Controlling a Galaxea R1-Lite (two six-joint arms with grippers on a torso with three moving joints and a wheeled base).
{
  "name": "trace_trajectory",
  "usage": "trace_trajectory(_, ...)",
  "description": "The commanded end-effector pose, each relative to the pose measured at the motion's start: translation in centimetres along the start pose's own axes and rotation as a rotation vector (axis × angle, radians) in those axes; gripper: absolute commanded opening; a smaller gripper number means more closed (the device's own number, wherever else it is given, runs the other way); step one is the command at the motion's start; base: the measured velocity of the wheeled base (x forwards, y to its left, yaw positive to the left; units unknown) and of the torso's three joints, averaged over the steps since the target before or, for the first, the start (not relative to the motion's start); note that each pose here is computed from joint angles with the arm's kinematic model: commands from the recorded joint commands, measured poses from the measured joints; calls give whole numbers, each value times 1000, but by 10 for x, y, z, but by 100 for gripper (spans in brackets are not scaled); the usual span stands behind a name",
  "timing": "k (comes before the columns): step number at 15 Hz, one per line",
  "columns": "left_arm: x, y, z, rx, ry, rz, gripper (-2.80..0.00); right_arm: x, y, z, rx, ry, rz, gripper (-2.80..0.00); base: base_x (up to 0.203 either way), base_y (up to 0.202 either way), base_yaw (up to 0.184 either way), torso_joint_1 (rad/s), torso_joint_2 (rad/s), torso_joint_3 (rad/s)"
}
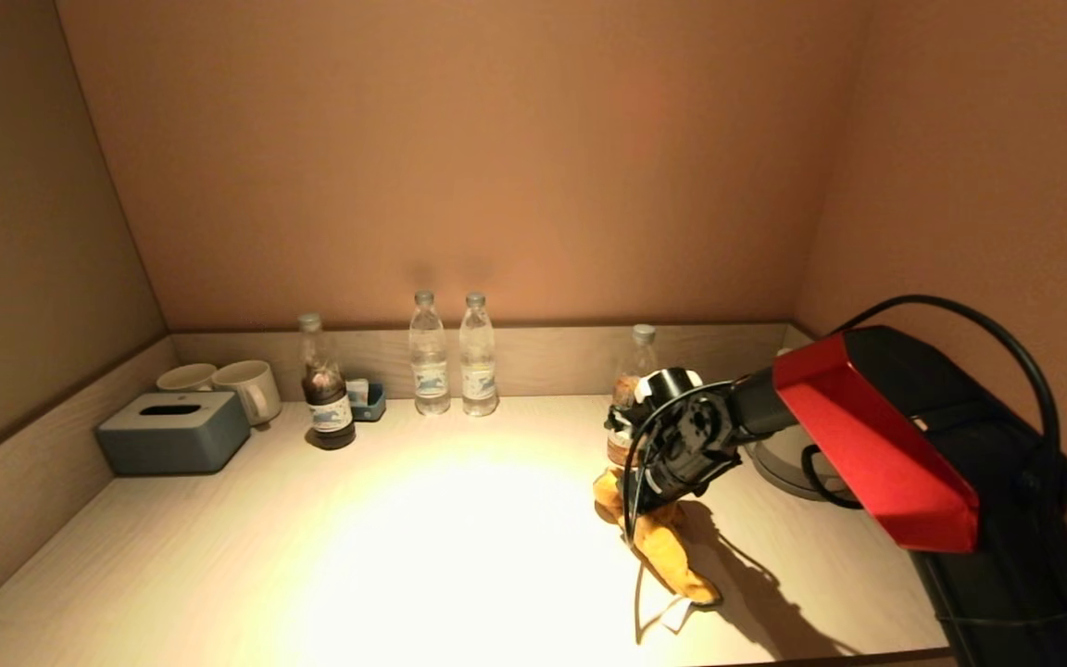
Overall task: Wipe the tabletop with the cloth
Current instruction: Sweep the stains on the table, then place the tablecloth
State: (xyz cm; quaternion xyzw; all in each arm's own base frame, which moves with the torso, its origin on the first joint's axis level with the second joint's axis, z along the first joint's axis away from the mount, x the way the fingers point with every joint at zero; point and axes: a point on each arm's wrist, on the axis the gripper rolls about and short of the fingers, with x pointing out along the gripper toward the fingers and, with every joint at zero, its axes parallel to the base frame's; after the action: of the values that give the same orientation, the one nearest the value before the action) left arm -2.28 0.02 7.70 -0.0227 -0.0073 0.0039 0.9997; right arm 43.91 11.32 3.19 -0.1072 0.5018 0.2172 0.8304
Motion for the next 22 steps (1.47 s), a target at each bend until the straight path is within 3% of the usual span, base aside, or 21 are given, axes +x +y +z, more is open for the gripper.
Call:
trace_trajectory(1,0,0,0,-1,-1,0,-280,-27,-15,-4,33,-38,-24,-280,0,0,0,0,0,0)
trace_trajectory(7,0,0,0,-1,0,0,-280,-161,-19,-20,66,-241,-117,-280,0,0,0,0,0,0)
trace_trajectory(9,0,0,0,-1,-1,0,-280,-198,-40,-35,137,-294,-212,-280,0,0,0,0,0,0)
trace_trajectory(13,0,0,0,-1,1,0,-280,-213,-74,-67,294,-264,-380,-280,0,0,0,0,0,0)
trace_trajectory(14,0,0,0,-1,-1,0,-280,-213,-85,-76,408,-260,-404,-280,0,0,0,0,0,0)
trace_trajectory(17,0,0,0,-1,-1,0,-280,-209,-91,-85,560,-255,-402,-280,0,0,0,0,0,0)
trace_trajectory(22,0,0,0,-1,1,0,-280,-198,-91,-92,618,-223,-384,-280,0,0,0,0,0,0)
